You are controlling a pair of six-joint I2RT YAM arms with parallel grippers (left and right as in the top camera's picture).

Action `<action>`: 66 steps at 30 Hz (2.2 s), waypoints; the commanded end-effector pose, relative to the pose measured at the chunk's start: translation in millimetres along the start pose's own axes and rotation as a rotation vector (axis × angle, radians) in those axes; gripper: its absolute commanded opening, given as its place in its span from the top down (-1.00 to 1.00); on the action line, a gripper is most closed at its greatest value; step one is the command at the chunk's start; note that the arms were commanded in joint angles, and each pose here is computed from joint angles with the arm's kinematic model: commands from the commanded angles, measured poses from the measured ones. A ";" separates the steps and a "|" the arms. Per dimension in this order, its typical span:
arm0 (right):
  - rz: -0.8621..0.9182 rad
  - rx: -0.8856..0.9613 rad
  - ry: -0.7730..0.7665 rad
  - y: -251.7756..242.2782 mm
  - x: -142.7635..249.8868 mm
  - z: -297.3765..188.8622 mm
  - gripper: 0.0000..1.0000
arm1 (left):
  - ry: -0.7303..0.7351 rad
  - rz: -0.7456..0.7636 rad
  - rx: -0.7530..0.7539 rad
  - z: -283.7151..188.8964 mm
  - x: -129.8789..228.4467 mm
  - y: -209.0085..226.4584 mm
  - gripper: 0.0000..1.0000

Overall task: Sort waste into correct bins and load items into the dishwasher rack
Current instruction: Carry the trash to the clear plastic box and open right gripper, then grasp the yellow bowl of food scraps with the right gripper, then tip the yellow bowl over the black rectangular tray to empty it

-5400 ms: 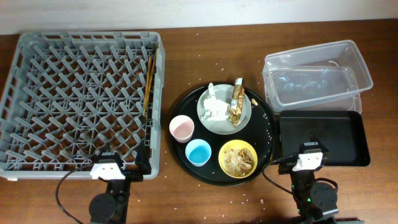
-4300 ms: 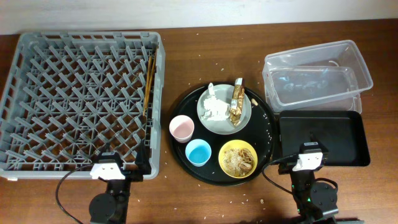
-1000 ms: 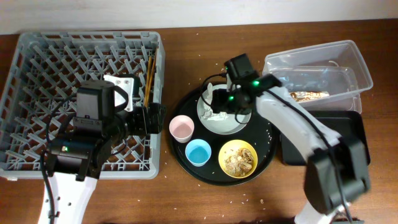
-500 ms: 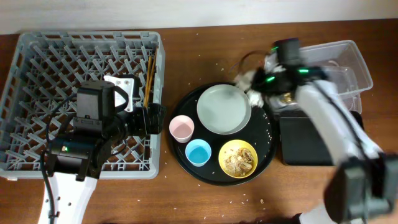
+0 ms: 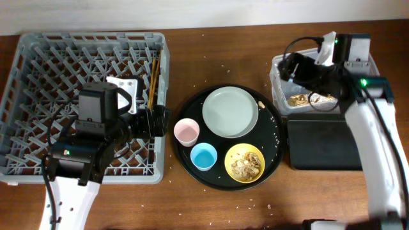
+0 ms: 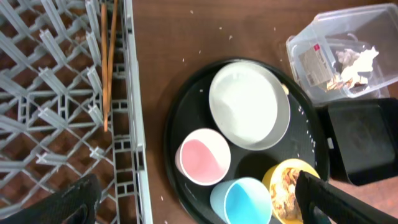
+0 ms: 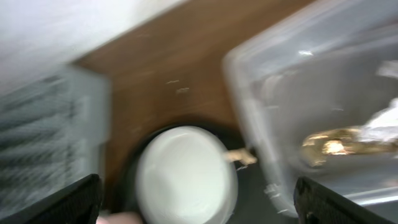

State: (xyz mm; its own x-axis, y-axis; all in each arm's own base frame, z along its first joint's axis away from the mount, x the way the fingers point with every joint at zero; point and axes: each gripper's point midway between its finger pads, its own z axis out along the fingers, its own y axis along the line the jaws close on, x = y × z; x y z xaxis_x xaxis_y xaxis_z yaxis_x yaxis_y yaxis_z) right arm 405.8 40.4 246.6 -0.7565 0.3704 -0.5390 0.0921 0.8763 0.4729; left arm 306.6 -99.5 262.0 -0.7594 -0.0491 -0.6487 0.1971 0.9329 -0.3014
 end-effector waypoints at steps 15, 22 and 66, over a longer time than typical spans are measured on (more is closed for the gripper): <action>-0.125 0.156 0.676 42.7 256.2 20.5 0.46 | -0.094 0.038 0.028 -5.7 -24.8 -7.7 -0.99; 0.089 0.157 0.669 35.4 287.3 47.7 0.03 | -0.095 0.039 0.028 -5.8 -25.0 -7.7 -0.99; -0.042 0.341 0.703 0.0 265.0 74.6 0.91 | -0.070 0.029 0.028 -5.2 -18.9 -7.1 -0.99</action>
State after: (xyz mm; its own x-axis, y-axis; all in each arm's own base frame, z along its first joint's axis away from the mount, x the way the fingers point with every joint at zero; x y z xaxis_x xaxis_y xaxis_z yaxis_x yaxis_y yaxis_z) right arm 244.8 154.5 35.7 -0.9693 0.2249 0.0995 0.2366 0.9631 0.1285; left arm 316.1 -101.3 272.4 -0.7213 -0.0567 -0.6903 0.2141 0.9296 -0.3000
